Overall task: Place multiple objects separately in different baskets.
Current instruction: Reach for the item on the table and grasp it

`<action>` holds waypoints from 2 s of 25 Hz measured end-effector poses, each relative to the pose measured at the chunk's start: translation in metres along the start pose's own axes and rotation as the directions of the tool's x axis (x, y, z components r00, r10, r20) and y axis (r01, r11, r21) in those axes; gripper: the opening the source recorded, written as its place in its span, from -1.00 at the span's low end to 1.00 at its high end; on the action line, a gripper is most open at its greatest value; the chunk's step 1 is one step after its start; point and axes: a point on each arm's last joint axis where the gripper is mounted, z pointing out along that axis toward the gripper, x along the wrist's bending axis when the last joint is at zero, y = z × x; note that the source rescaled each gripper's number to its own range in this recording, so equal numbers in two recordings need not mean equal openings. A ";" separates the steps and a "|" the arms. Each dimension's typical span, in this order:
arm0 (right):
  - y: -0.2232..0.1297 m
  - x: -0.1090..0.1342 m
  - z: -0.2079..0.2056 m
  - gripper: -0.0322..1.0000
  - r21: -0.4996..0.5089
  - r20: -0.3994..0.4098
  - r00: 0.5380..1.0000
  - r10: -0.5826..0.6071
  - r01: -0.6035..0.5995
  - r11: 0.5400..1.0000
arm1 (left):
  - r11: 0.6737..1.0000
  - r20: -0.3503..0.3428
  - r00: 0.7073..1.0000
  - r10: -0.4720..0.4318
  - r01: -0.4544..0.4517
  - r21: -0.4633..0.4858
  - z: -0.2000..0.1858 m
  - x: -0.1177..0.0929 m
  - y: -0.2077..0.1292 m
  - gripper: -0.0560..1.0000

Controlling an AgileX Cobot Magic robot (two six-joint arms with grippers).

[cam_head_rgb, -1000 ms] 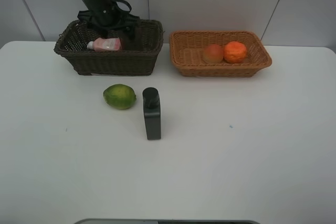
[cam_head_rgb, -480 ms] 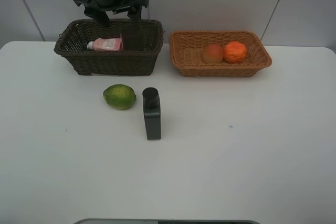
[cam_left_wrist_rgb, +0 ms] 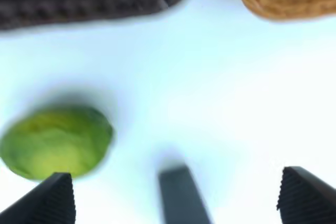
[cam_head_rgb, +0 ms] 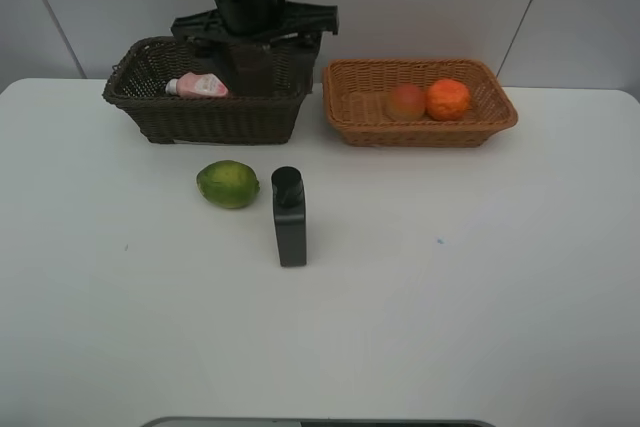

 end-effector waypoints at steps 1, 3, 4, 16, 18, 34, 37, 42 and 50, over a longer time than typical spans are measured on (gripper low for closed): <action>0.000 0.000 0.000 0.77 0.000 0.000 1.000 0.000 0.000 1.000 | 1.000 0.001 1.000 -0.016 0.016 0.007 0.000 -0.005 -0.004 0.96; 0.000 0.000 0.000 0.77 0.000 0.000 1.000 0.000 0.000 1.000 | 1.000 0.003 1.000 -0.023 0.023 0.015 0.001 -0.017 -0.012 0.96; 0.000 0.000 0.000 0.77 0.000 0.000 1.000 0.000 0.000 1.000 | 1.000 0.006 1.000 -0.023 0.023 0.018 0.001 -0.024 -0.016 0.96; 0.000 0.000 0.000 0.77 0.000 0.000 1.000 0.000 0.000 1.000 | 0.996 -0.025 1.000 -0.017 0.019 0.086 0.012 -0.040 -0.049 0.96; 0.000 0.000 0.000 0.77 0.000 0.000 1.000 0.000 0.000 1.000 | 0.993 -0.049 0.998 -0.047 0.052 0.105 0.011 -0.032 -0.059 0.96; 0.000 0.000 0.000 0.77 0.000 0.000 1.000 0.000 0.000 1.000 | 0.980 -0.128 0.991 -0.033 0.057 0.192 0.040 -0.012 -0.087 0.96; 0.000 0.000 0.000 0.77 0.000 0.000 1.000 0.000 0.000 1.000 | 0.982 -0.117 0.993 -0.023 0.044 0.181 0.042 -0.015 -0.090 0.96; 0.000 0.000 0.000 0.77 0.000 0.000 1.000 0.000 0.000 1.000 | 0.990 -0.094 0.996 -0.008 0.021 0.138 0.044 -0.020 -0.089 0.96; 0.000 0.000 0.000 0.77 0.000 0.000 1.000 0.000 0.000 1.000 | 0.991 -0.098 0.995 -0.004 0.017 0.130 0.058 -0.020 -0.086 0.96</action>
